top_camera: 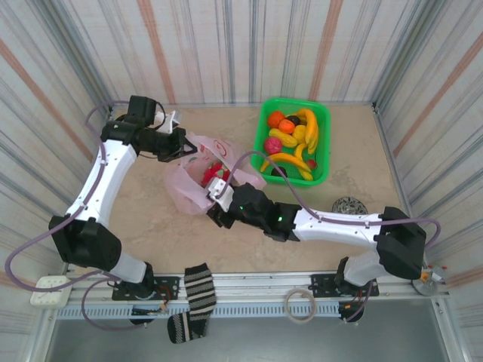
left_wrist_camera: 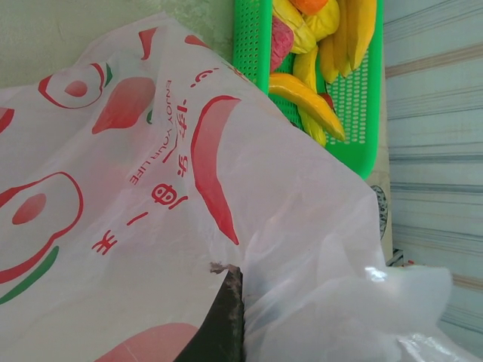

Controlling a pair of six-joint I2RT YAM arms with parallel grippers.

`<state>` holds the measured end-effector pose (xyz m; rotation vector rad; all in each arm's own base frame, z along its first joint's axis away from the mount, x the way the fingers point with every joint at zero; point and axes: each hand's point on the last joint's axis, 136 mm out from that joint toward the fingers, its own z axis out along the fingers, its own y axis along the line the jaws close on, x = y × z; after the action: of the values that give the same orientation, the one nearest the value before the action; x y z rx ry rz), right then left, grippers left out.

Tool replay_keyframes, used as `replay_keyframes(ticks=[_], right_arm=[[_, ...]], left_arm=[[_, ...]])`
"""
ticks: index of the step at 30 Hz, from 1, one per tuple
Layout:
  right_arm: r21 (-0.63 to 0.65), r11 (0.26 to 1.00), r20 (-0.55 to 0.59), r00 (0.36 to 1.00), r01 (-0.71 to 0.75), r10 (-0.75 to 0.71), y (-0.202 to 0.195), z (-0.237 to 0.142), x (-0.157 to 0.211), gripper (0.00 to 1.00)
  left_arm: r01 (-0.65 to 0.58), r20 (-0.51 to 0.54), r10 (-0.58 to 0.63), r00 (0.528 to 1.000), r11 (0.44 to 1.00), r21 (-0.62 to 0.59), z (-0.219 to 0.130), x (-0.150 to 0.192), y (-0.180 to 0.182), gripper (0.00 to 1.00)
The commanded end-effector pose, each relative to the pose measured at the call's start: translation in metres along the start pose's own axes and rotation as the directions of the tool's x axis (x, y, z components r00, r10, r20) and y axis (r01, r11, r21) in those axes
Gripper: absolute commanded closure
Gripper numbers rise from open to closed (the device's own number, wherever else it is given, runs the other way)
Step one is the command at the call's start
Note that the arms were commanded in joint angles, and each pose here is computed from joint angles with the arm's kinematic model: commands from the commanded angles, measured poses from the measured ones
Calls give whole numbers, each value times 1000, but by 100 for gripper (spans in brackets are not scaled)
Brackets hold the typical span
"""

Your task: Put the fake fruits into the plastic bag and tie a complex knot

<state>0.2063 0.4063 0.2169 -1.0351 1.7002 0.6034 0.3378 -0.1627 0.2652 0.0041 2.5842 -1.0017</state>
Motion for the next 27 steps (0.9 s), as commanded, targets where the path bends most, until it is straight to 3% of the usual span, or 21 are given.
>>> replay_keyframes(ticks=[1,9,19,27], right_arm=[[-6,998,16,998,-65,65,-17,7,-11,44],[31,990,-74,988,-137,139,-52,43,8,44],[36,978,-97,973,-206,209,-60,103,22,43],[8,945,-144,935,-327,324,-59,127,40,24]], left_arm=[[-42,-4,42,999,999,34,-5,9,-9,100],[-95,-6,96,995,994,56,-13,16,-15,100],[-42,33,42,999,999,23,-10,1,-8,100],[32,90,-34,995,999,28,-9,-12,8,100]])
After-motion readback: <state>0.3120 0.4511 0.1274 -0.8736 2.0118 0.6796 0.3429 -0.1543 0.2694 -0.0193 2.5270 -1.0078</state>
